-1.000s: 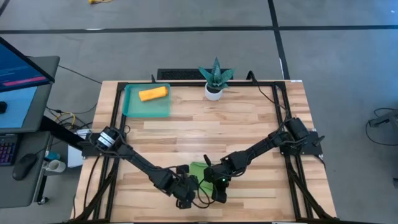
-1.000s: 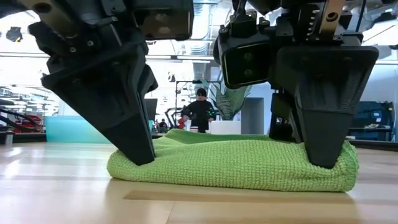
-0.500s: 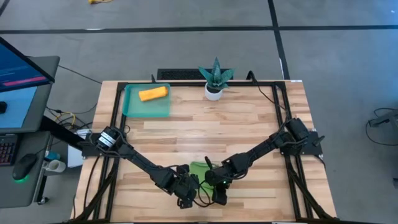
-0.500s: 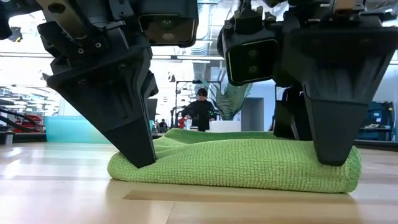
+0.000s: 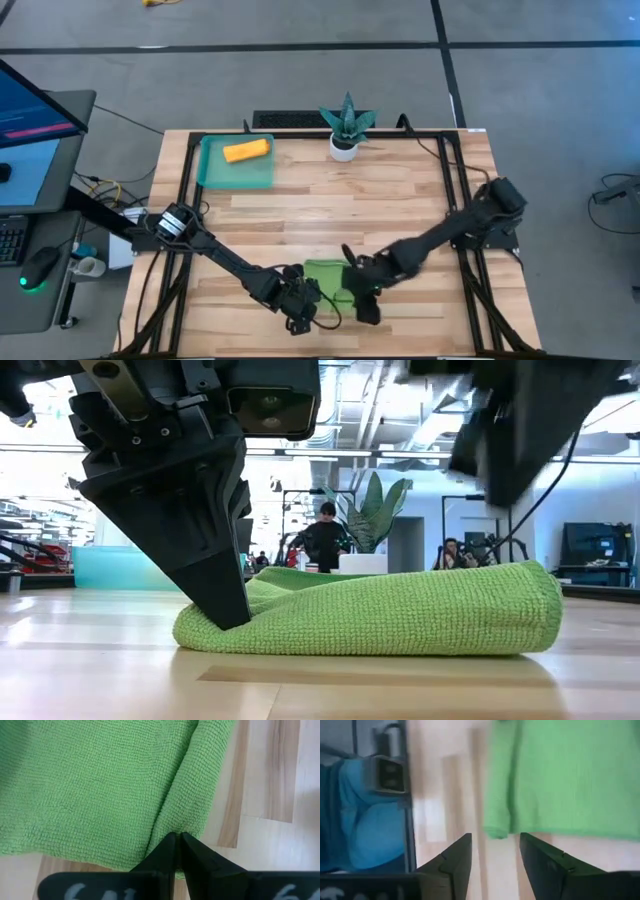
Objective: Roll microfiber towels into tight, uniform cylinder then place into a basket
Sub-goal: Roll the light green microfiber cloth
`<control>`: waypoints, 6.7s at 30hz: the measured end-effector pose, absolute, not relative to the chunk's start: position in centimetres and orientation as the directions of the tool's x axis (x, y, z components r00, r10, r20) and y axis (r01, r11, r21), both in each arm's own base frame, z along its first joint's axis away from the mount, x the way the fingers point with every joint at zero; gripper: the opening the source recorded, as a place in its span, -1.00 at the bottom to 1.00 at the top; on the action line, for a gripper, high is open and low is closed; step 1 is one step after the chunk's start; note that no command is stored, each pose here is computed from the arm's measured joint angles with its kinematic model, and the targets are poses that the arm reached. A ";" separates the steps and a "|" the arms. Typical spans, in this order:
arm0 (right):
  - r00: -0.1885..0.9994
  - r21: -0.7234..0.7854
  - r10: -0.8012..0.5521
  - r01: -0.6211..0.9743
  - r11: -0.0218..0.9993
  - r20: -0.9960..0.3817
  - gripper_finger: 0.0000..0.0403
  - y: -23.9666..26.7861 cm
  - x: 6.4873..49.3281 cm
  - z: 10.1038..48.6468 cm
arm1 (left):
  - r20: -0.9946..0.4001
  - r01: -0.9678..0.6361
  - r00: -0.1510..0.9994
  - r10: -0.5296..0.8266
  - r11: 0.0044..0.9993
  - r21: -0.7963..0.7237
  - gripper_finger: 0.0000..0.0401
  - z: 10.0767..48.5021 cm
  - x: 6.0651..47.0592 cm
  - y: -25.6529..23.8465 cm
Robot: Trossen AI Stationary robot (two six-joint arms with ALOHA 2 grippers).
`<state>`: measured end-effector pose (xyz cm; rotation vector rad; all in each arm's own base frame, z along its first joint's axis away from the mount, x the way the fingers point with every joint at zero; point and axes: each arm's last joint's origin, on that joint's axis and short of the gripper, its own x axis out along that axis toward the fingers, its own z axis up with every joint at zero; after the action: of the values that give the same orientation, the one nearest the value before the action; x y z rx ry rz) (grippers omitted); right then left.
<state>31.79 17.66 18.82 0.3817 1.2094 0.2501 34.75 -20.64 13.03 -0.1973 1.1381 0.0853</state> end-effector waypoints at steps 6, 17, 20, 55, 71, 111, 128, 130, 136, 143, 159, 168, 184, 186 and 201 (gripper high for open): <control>0.563 0.202 0.283 -0.203 0.958 -0.777 -0.08 22.4 28.9 21.5 | -0.908 -0.168 0.417 -0.034 0.979 -0.114 -0.90 13.0 34.8 -20.6; 0.702 -0.093 0.167 -0.316 0.944 -0.692 -0.12 26.6 29.6 16.7 | -0.908 -0.189 0.418 -0.036 0.974 -0.126 -0.90 13.0 34.8 -20.6; 0.689 -0.103 0.139 -0.297 0.949 -0.711 -0.23 26.2 30.2 15.4 | -0.908 -0.189 0.418 -0.036 0.974 -0.126 -0.90 13.0 34.8 -20.6; 0.542 -0.038 -0.040 0.014 0.999 -0.840 -0.94 21.2 32.2 13.0 | -0.907 -0.185 0.419 -0.035 0.975 -0.123 -0.90 13.0 34.8 -20.6; 0.461 0.029 -0.007 0.070 0.997 -0.887 -0.94 20.2 32.7 12.0 | -0.897 -0.117 0.442 0.000 0.991 -0.058 -0.90 13.5 35.1 -20.7; 0.454 0.035 0.001 0.066 0.997 -0.891 -0.93 20.2 32.6 11.8 | -0.792 0.048 0.582 0.182 0.965 0.257 -0.04 16.6 33.5 -25.2; 0.455 0.035 0.002 0.064 0.997 -0.891 -0.92 20.2 32.6 11.8 | -0.778 0.015 0.592 0.210 0.963 0.271 -0.04 13.3 32.9 -23.5; 0.455 0.035 0.002 0.064 0.997 -0.891 -0.92 20.2 32.6 11.8 | -0.775 0.019 0.596 0.211 0.961 0.276 -0.04 13.3 33.0 -23.5; 0.455 0.035 0.002 0.064 0.997 -0.890 -0.93 20.2 32.6 11.8 | -0.758 0.046 0.606 0.240 0.942 0.334 -0.04 13.7 32.9 -23.8; 0.456 0.036 0.003 0.064 0.997 -0.890 -0.93 20.2 32.6 11.8 | -0.741 0.084 0.639 0.207 0.939 0.335 -0.04 14.7 32.9 -25.1; 0.456 0.036 0.003 0.064 0.997 -0.890 -0.93 20.2 32.6 11.8 | -0.778 -0.009 0.600 0.185 0.974 0.225 -0.04 11.6 32.7 -22.3; 0.430 0.092 0.064 0.044 0.995 -0.901 -0.93 20.4 32.6 11.8 | -0.807 -0.097 0.563 0.180 0.984 0.152 -0.29 11.4 32.9 -21.5; 0.380 0.385 0.373 -0.046 0.922 -0.846 -0.79 22.4 32.7 12.2 | -0.871 -0.072 0.478 -0.112 0.983 -0.166 -0.87 13.0 34.7 -22.1; 0.379 0.381 0.375 -0.061 0.922 -0.846 -0.71 22.4 32.7 12.2 | -0.872 -0.093 0.474 -0.120 0.978 -0.185 -0.90 13.1 34.8 -22.0; 0.262 0.195 0.254 -0.233 0.953 -0.931 -0.38 24.0 31.8 16.2 | -0.881 -0.137 0.443 -0.166 0.959 -0.249 -0.89 13.1 35.0 -21.6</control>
<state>31.75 24.04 16.16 0.0193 1.2638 0.3294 35.03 -21.63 13.11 -0.3037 1.1168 -0.0184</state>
